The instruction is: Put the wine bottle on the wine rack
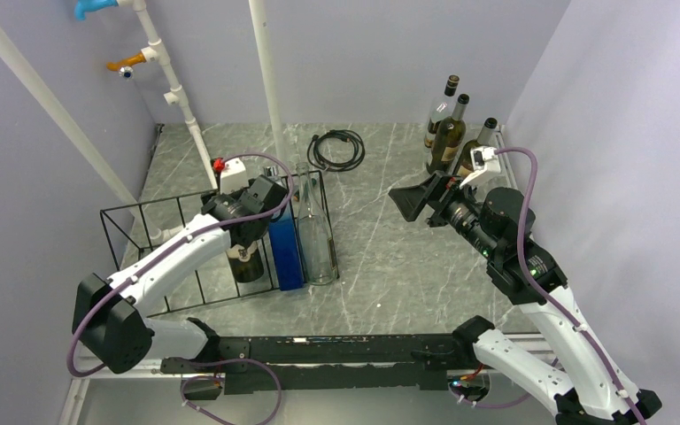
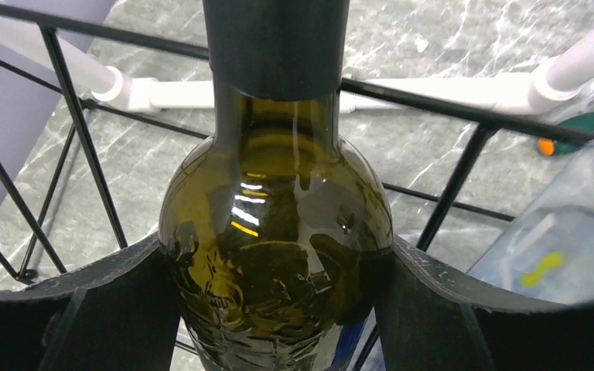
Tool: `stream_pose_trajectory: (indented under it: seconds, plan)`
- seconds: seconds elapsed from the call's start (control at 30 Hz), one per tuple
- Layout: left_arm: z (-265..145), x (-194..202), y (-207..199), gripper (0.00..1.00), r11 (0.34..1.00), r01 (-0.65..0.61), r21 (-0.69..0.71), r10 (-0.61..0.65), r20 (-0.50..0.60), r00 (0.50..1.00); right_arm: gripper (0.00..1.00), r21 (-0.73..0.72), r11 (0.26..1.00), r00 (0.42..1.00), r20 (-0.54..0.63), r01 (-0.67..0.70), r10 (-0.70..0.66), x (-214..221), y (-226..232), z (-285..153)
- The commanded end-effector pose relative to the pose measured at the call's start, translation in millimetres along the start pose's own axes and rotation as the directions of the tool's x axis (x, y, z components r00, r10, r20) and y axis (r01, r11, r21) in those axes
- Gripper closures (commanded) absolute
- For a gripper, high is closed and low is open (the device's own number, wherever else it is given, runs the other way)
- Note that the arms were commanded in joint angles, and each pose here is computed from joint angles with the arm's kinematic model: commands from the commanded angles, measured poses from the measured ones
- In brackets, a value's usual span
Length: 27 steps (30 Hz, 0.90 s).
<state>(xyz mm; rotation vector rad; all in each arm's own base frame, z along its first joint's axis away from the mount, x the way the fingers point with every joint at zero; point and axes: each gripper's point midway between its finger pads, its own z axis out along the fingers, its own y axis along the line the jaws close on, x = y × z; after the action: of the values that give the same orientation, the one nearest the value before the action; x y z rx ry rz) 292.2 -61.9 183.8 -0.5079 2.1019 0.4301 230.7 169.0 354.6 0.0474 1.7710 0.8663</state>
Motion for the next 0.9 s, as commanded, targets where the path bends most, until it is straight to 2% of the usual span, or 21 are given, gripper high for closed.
stream_pose_trajectory:
  seconds: [0.0, 0.17, 0.47, 0.67, 0.87]
  plan:
    - [1, 10, -18, 1.00, 0.989, 0.120, 0.090, -0.118, -0.020, 0.993, 0.00, -0.024, 1.000, 0.999, 0.048, 0.015, -0.014, -15, 8, -1]
    - [1, 22, -20, 1.00, 0.983, 0.136, 0.126, -0.132, -0.037, 0.991, 0.00, -0.021, 1.000, 0.999, 0.035, 0.016, -0.015, -13, 8, 2]
    - [4, 31, -18, 1.00, 0.985, 0.148, 0.091, -0.145, -0.045, 0.988, 0.00, -0.009, 1.000, 0.998, 0.052, 0.026, -0.025, -15, 5, -6]
    - [5, 16, -16, 1.00, 0.990, 0.111, 0.087, -0.114, 0.028, 0.993, 0.00, -0.009, 1.000, 0.999, 0.044, 0.027, -0.027, -11, 3, -6]
    - [-3, 26, -30, 0.99, 0.981, 0.046, 0.190, -0.064, 0.089, 0.994, 0.00, -0.006, 1.000, 0.999, 0.045, 0.029, -0.028, -9, 1, -7]
